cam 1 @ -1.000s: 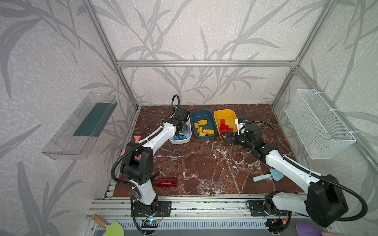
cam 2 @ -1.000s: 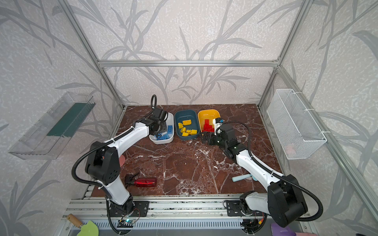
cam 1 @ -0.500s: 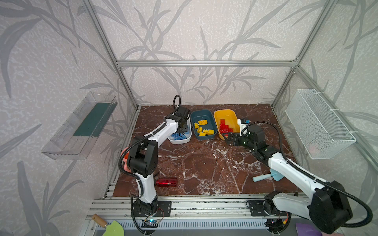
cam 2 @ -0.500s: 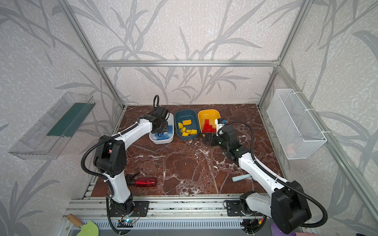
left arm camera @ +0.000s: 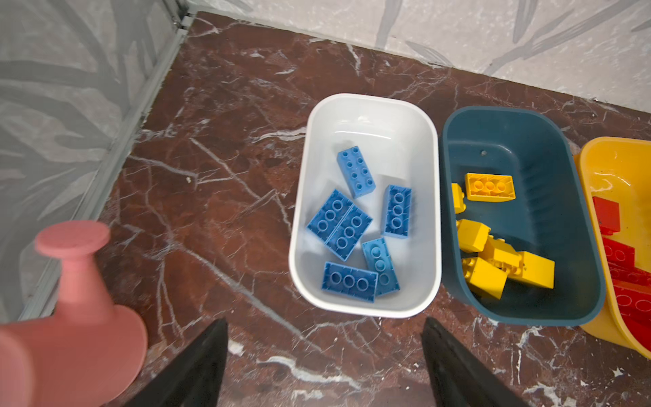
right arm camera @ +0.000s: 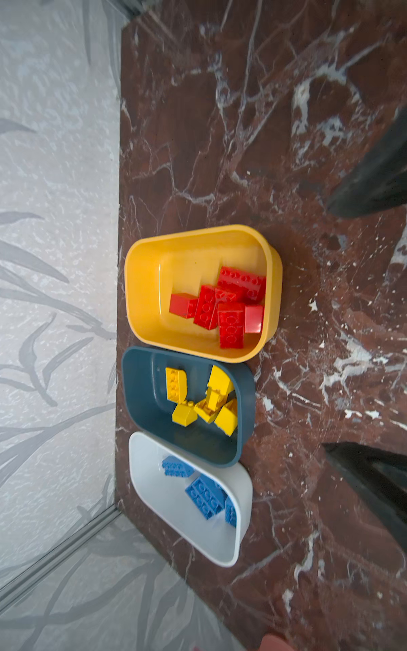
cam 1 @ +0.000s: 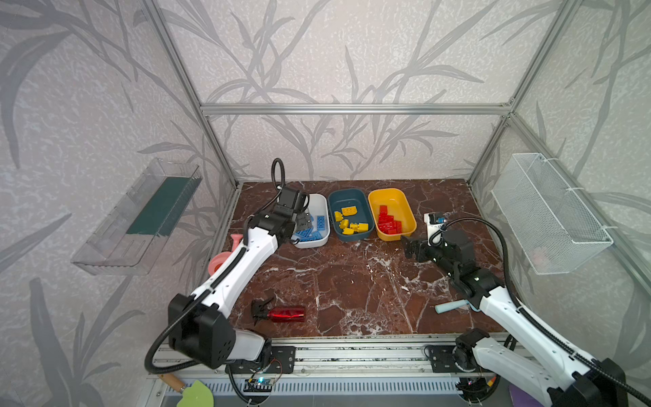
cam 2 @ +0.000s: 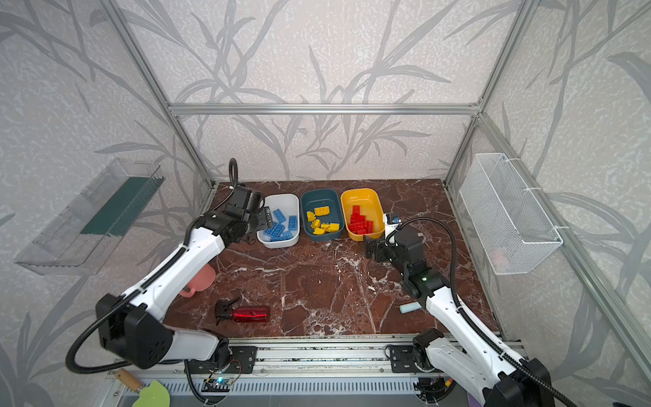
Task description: Sort the legos into containers by color
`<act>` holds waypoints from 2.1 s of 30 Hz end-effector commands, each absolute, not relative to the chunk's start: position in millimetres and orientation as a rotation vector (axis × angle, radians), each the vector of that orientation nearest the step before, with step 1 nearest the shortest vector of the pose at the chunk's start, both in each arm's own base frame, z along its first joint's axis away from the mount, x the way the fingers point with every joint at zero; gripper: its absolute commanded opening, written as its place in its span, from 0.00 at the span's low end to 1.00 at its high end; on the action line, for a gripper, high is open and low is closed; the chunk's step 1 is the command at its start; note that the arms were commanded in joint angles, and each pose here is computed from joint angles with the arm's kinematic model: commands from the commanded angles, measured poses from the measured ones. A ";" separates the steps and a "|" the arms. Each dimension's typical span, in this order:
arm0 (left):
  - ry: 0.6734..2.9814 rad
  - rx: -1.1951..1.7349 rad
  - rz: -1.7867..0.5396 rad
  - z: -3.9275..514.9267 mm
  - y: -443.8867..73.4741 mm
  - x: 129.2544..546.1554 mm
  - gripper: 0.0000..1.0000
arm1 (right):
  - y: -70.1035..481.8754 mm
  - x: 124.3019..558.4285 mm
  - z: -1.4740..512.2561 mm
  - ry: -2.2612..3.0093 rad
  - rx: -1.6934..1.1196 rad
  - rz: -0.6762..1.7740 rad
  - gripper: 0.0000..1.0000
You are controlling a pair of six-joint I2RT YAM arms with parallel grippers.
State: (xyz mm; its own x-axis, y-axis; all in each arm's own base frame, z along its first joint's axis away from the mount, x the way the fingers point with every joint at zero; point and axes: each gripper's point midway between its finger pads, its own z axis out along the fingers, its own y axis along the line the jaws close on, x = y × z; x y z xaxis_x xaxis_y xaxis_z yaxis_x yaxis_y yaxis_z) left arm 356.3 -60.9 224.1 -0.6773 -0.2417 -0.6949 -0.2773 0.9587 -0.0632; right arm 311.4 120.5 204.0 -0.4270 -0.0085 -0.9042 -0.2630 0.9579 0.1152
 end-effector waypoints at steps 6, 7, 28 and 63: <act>2.299 -0.450 0.223 192.5 -5.2 276.0 0.87 | 76.0 305.2 176.4 1.925 -0.151 0.014 0.99; 2.295 -0.429 0.221 188.2 -4.5 273.3 0.88 | 72.8 307.2 171.7 1.936 -0.146 -0.005 0.99; 2.051 -0.161 0.340 108.4 12.4 370.5 0.91 | 19.9 357.1 135.6 1.717 -0.001 -0.236 0.99; 1.890 -0.219 0.175 99.7 43.3 383.4 0.99 | 23.3 374.9 106.7 1.738 -0.057 -0.128 0.99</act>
